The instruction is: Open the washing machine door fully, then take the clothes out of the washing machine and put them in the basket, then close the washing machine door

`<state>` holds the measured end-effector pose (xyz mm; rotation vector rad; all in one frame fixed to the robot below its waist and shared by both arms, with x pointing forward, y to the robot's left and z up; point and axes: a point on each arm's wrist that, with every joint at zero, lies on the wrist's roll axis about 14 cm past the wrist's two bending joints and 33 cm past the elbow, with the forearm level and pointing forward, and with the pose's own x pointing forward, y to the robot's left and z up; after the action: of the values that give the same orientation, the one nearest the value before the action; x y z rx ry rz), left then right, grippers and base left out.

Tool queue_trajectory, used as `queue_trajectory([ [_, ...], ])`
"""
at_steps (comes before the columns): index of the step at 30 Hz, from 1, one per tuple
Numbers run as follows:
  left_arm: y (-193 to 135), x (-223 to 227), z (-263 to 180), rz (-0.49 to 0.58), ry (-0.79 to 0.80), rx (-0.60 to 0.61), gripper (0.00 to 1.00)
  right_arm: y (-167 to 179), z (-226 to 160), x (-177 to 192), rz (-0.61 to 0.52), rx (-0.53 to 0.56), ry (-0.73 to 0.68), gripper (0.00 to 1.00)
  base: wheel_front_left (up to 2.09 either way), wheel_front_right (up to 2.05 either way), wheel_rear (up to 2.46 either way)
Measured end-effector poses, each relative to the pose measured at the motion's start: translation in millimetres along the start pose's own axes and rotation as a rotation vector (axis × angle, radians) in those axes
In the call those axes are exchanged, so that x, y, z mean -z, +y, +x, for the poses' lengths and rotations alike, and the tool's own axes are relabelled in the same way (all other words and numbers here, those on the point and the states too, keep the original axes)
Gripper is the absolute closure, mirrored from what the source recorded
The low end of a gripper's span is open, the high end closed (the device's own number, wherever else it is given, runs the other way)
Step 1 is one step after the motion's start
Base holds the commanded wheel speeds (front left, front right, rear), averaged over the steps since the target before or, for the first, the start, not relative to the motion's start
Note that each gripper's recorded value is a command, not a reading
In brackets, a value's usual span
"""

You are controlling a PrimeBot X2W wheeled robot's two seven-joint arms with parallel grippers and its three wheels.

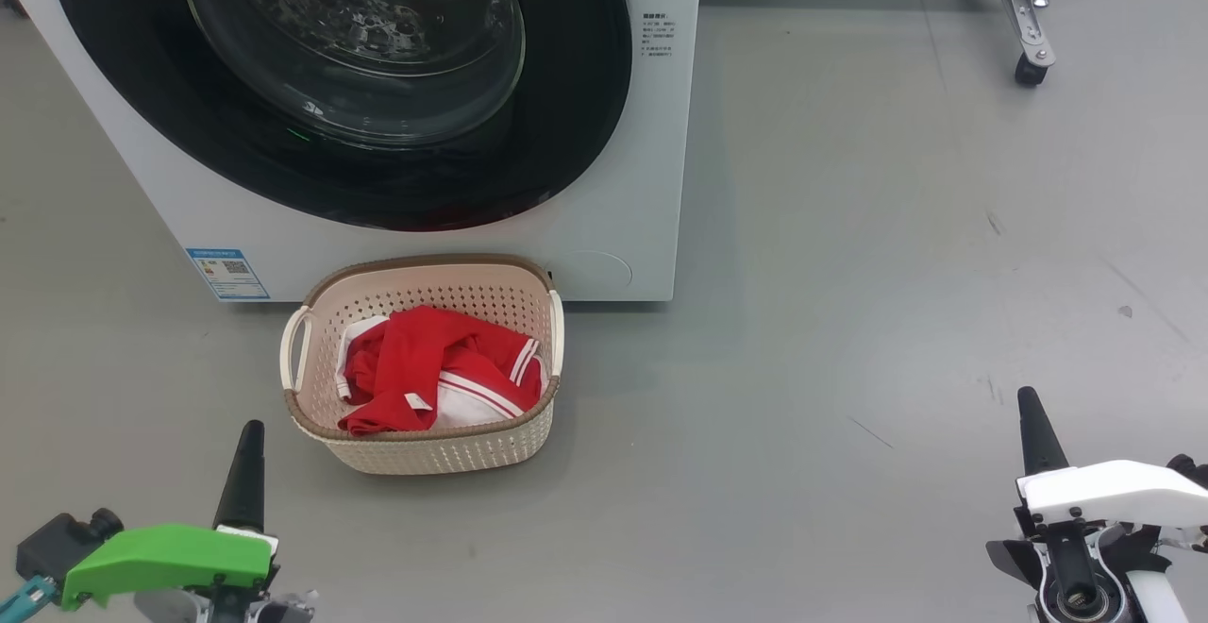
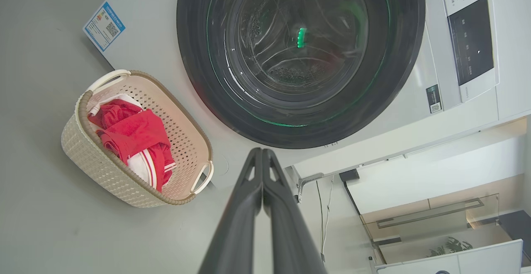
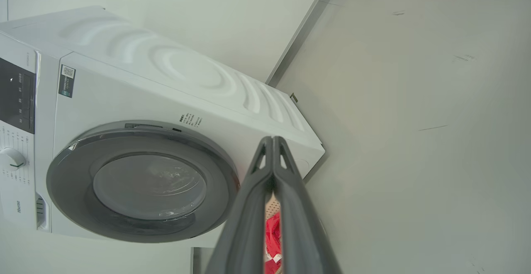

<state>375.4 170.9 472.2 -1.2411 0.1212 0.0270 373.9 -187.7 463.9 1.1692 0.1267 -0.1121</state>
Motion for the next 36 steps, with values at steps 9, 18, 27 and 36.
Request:
queue_trajectory([
  [9,0.5,-5.1,-0.7,-0.097,-0.007,-0.002,1.0,2.0,0.0,-4.8,0.127,-0.014,-0.003,1.0,0.0,0.0,0.0],
  [18,0.0,-8.3,-1.3,-0.189,-0.009,0.001,1.0,2.7,-0.6,-9.6,0.239,-0.025,-0.004,1.0,0.0,0.0,0.0],
  [27,0.1,-13.4,-2.2,-0.288,-0.016,0.005,1.0,5.8,-1.5,-16.0,0.365,-0.051,-0.014,1.0,0.0,0.0,0.0],
  [36,0.8,-14.8,-2.6,-0.333,-0.018,0.006,1.0,5.4,-2.1,-19.2,0.418,-0.057,-0.016,1.0,0.0,0.0,0.0],
])
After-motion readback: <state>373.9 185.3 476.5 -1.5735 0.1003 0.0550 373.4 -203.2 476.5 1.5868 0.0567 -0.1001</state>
